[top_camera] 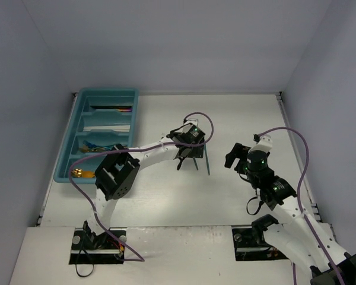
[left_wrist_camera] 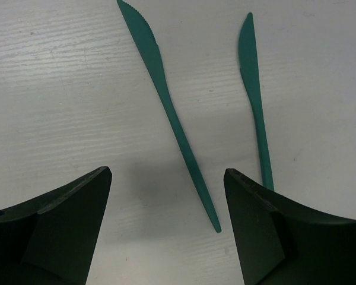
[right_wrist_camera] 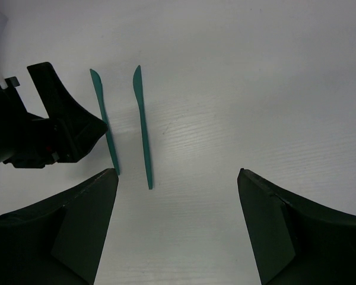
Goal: Sort the eating utensils into containers
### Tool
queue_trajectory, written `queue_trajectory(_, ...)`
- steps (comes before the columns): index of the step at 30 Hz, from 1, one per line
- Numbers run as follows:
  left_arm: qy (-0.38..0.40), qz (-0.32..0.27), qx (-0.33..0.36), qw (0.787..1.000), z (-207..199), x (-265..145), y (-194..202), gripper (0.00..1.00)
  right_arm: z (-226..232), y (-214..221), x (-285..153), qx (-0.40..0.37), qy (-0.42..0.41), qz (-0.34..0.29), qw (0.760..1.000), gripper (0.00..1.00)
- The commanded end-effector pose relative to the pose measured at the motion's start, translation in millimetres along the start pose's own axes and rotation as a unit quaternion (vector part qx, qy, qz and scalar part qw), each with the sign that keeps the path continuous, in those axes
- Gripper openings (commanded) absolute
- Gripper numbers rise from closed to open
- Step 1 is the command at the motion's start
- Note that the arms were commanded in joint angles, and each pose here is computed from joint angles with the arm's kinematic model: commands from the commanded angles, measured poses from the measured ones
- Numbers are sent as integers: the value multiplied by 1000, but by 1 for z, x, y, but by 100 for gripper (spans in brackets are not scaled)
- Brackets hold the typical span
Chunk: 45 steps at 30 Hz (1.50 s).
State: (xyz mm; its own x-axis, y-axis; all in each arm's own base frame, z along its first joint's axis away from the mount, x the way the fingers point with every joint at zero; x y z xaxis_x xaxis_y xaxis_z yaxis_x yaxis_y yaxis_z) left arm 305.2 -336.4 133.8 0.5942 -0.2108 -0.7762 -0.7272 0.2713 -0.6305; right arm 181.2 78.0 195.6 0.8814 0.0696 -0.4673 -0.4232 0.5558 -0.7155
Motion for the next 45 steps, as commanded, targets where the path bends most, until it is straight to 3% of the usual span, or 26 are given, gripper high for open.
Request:
queue_trajectory(1,-1,-52,-27,998,-10,-6,-34,70,-3,-3,-2,17,11,-19,1000,79)
queue_trajectory(18,-23,-5,-32,999,-4,27,-15,50,-3,-5,-5,20,10,-22,1000,80)
queue_trajectory(29,-41,11,-40,998,20,18,2,7,-2,-4,-2,17,18,-17,1000,80)
queue_trajectory(32,-29,16,-45,998,28,11,2,0,-3,-3,-1,15,22,-16,1000,80)
queue_trajectory(39,1,-63,-88,994,59,-49,-41,0,-5,-3,-1,12,24,-18,999,80)
queue_trajectory(45,-2,-164,-185,969,126,-110,-91,0,-5,-3,1,9,28,-18,999,80)
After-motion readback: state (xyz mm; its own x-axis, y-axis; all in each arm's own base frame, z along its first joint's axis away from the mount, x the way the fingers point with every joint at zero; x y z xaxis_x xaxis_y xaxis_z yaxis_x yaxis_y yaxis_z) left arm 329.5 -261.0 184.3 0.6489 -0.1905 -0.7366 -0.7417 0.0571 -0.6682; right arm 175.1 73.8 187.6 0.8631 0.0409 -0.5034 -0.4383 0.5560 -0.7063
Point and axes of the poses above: each gripper's point midway between its finger pads, its own x axis out along the fingers, its own z axis along the line the jaws close on, y = z × x, the point moved 9 cm from there along -x, back along the fingers, and after that the axes turned 15 degrees about x, right-handed, at the moved point
